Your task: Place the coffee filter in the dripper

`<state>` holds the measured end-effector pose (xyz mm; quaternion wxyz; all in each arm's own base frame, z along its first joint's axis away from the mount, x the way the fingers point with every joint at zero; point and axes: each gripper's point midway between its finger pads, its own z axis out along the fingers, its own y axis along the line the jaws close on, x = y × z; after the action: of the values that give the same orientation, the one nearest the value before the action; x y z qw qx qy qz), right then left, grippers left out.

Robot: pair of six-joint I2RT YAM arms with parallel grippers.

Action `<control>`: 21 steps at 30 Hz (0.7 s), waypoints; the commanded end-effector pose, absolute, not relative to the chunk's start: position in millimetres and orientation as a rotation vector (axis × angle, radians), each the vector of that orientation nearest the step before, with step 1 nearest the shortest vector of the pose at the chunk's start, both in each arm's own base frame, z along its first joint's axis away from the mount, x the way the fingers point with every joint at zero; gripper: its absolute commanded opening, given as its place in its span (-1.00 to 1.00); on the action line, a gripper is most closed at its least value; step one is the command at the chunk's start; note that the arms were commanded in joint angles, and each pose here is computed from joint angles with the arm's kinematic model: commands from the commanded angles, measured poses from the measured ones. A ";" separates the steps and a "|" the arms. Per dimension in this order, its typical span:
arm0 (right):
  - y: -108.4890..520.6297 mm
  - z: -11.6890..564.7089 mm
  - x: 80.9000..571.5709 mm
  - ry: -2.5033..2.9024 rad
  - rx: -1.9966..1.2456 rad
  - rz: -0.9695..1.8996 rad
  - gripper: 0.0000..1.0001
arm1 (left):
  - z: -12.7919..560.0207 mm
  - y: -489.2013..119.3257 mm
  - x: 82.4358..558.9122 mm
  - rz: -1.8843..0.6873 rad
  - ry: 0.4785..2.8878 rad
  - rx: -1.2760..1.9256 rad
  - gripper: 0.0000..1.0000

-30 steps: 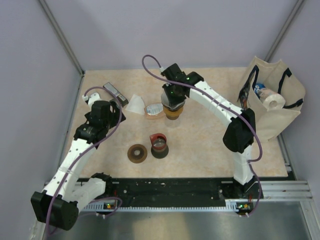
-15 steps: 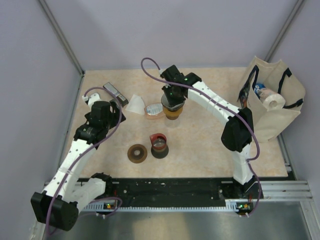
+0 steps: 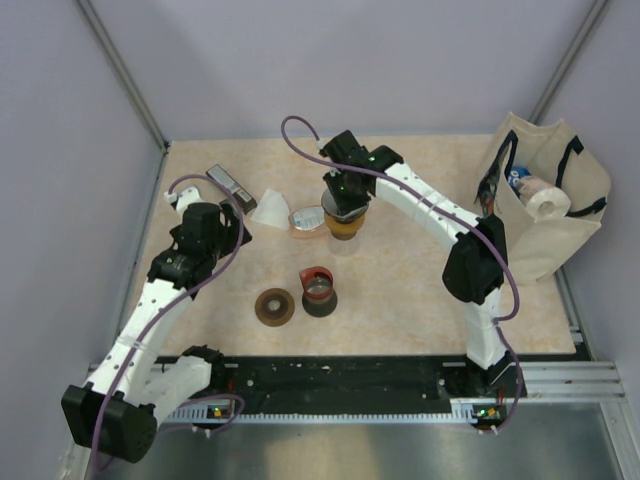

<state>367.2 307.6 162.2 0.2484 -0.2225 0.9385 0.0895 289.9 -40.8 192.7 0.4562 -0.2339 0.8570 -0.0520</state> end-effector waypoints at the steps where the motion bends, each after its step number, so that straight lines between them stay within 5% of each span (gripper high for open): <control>1: 309.7 150.1 356.0 2.594 -0.646 0.242 -0.53 | 202.9 -40.6 293.8 -0.150 2.068 -0.567 0.98; 21: 313.9 155.9 359.1 2.560 -0.579 0.328 -0.58 | 208.7 -41.7 290.4 -0.175 2.047 -0.561 0.98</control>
<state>367.4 309.0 160.8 0.2565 -0.2156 0.9369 0.0999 286.4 -41.7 200.1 0.4672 -0.2330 0.8506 -0.0634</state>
